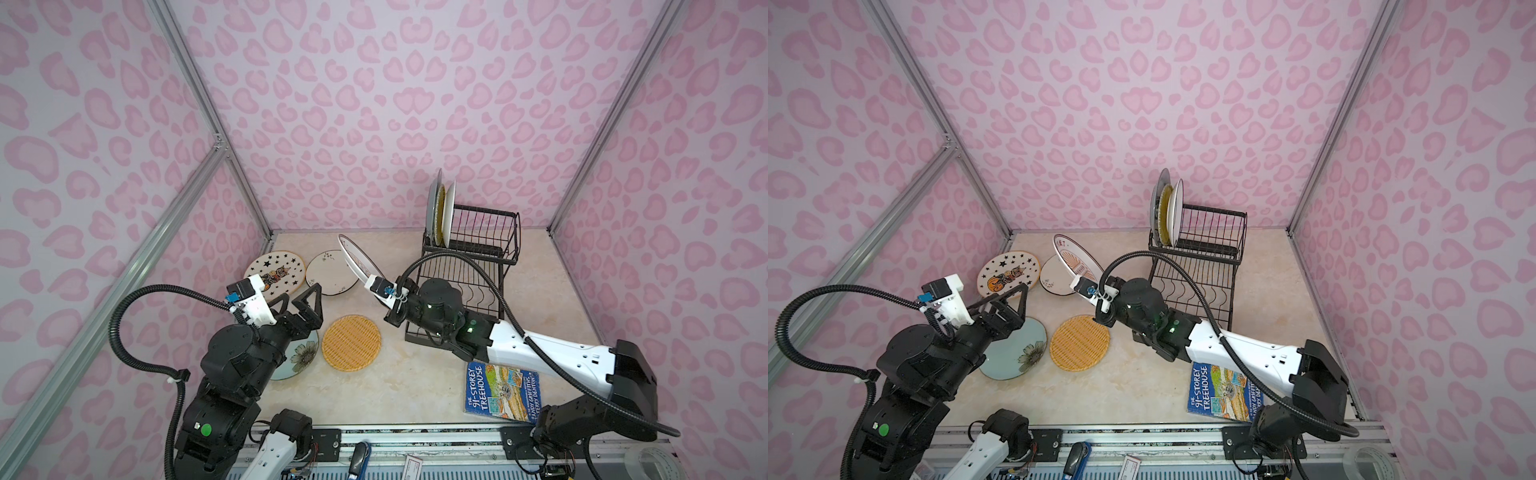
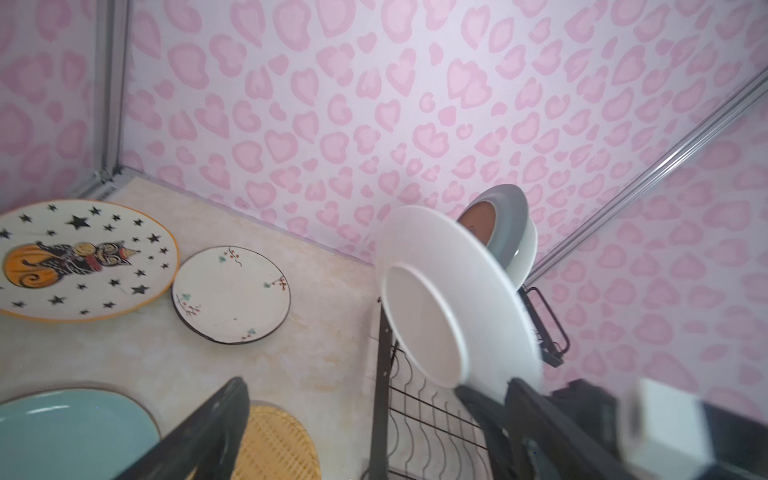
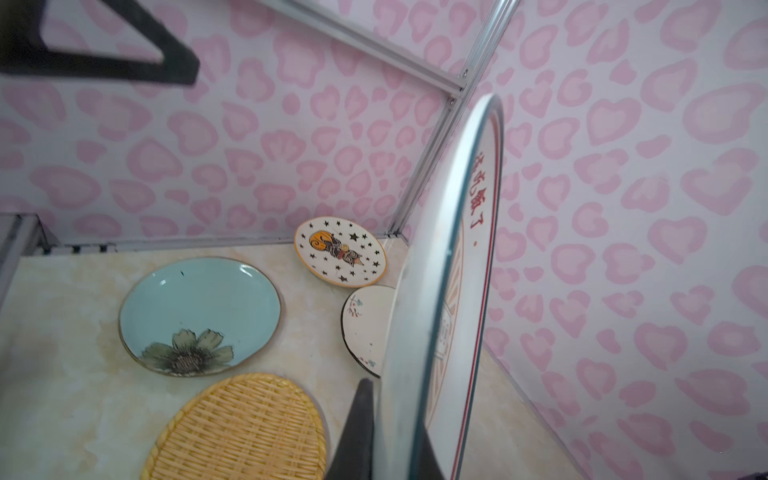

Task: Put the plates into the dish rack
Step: 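Carry the sunburst plate to the upper tier with the right gripper while the left withdraws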

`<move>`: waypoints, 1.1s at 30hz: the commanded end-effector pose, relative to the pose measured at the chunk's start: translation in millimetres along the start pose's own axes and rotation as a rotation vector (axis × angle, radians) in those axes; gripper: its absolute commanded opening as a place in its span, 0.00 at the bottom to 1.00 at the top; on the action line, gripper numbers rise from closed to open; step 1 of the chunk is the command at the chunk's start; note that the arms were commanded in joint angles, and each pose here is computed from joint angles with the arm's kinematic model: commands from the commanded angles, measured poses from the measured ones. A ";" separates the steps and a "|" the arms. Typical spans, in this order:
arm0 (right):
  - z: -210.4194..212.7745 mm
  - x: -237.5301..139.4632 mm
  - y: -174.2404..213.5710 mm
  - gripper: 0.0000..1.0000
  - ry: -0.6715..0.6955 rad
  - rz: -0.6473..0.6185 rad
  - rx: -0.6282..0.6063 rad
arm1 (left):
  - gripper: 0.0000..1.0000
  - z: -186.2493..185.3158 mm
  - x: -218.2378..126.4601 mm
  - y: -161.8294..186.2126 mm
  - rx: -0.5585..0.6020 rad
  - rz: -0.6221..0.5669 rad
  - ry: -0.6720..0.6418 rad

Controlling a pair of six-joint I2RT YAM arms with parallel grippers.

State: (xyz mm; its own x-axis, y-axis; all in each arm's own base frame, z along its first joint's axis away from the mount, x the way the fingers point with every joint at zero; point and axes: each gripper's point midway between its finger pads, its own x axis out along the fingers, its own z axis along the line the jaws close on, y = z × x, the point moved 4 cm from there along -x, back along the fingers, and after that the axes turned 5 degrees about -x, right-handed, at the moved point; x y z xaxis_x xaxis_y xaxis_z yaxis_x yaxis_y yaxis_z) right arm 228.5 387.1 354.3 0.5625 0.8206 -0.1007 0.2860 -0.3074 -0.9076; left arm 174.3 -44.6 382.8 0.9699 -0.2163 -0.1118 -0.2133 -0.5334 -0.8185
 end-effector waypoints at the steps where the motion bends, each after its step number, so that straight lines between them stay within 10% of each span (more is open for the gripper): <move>1: -9.5 -18.2 -41.1 0.00 -0.024 -0.003 0.170 | 0.98 -3.0 6.0 -4.6 0.154 -0.061 0.029; 20: -178.7 -188.0 -148.0 0.00 0.374 -0.216 0.596 | 0.99 -20.2 37.0 63.5 0.286 0.082 0.377; 33: -268.3 -164.6 -49.1 0.00 0.543 -0.065 0.847 | 1.00 -29.3 33.6 89.0 0.261 0.230 0.505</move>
State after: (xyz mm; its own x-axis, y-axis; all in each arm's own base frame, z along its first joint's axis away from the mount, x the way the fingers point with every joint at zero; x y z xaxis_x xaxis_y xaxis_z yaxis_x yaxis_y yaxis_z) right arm 317.9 129.1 529.0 0.9284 0.3698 -0.0349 -0.1560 0.3028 -0.9402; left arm 190.4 -114.7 317.1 0.7690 -0.6351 -0.0735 -0.3013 -0.2586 -0.9178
